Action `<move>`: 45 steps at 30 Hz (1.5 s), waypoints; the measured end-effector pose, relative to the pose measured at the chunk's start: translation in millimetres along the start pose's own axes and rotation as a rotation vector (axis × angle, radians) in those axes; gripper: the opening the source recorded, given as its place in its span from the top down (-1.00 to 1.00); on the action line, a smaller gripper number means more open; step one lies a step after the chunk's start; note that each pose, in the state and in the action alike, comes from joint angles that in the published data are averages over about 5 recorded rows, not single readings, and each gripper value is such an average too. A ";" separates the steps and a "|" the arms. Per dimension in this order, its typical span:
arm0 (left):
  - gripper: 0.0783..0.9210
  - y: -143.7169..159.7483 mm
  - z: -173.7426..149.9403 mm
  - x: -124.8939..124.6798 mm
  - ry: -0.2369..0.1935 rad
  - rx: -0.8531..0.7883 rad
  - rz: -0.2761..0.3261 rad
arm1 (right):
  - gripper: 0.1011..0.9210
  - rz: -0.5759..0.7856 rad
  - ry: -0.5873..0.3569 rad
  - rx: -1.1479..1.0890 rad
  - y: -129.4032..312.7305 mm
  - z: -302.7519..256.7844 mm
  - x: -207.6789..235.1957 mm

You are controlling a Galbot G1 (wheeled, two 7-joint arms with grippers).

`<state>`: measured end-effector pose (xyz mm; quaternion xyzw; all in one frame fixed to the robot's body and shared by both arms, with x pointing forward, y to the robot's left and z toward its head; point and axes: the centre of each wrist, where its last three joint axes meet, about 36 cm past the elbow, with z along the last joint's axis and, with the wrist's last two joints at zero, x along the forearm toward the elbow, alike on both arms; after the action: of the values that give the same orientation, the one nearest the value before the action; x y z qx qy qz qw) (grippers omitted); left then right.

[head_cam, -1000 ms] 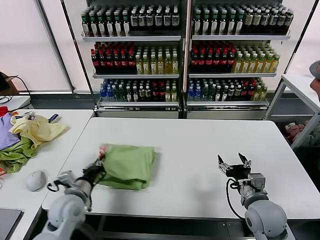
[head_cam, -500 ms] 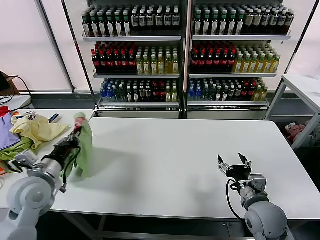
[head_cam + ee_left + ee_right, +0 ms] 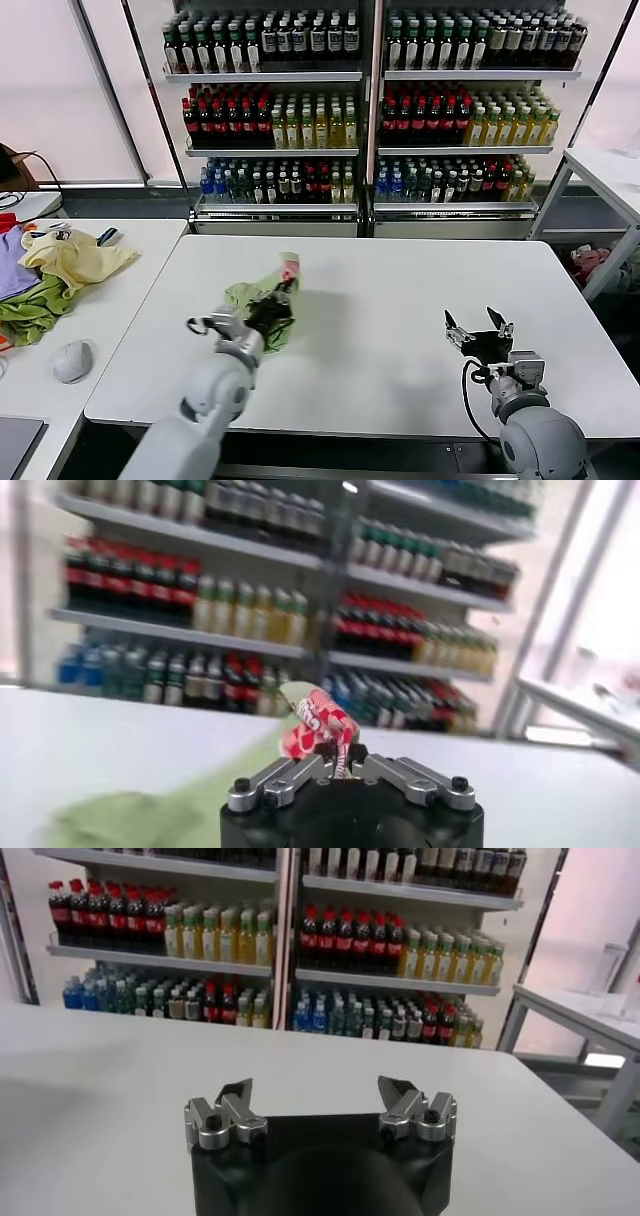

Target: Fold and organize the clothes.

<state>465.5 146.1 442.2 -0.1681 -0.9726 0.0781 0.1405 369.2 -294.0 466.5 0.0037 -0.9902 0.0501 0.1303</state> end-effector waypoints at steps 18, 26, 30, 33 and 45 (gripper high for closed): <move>-0.05 -98.7 21.4 -52.7 -0.030 -0.032 0.143 | -0.76 -0.011 -0.012 -0.006 0.1 -6.0 -13.2; -0.60 -80.8 20.2 -21.0 -0.105 0.026 0.126 | -0.76 -0.064 0.005 -0.012 30.9 -4.5 -33.3; -0.74 -54.8 21.6 4.4 -0.145 0.031 0.065 | -0.76 -0.101 0.022 -0.017 55.8 -4.2 -52.2; -0.76 -33.4 24.8 26.5 -0.167 0.028 0.010 | -0.76 -0.122 0.038 -0.014 76.3 -4.3 -69.5; -0.77 20.6 31.6 104.4 -0.199 0.012 -0.164 | -0.76 -0.161 0.131 0.031 140.1 5.7 -124.4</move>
<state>368.0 198.4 433.9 -0.0786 -0.9917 0.0885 0.0503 485.0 -156.0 415.1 0.0819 -0.9752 0.0552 0.1981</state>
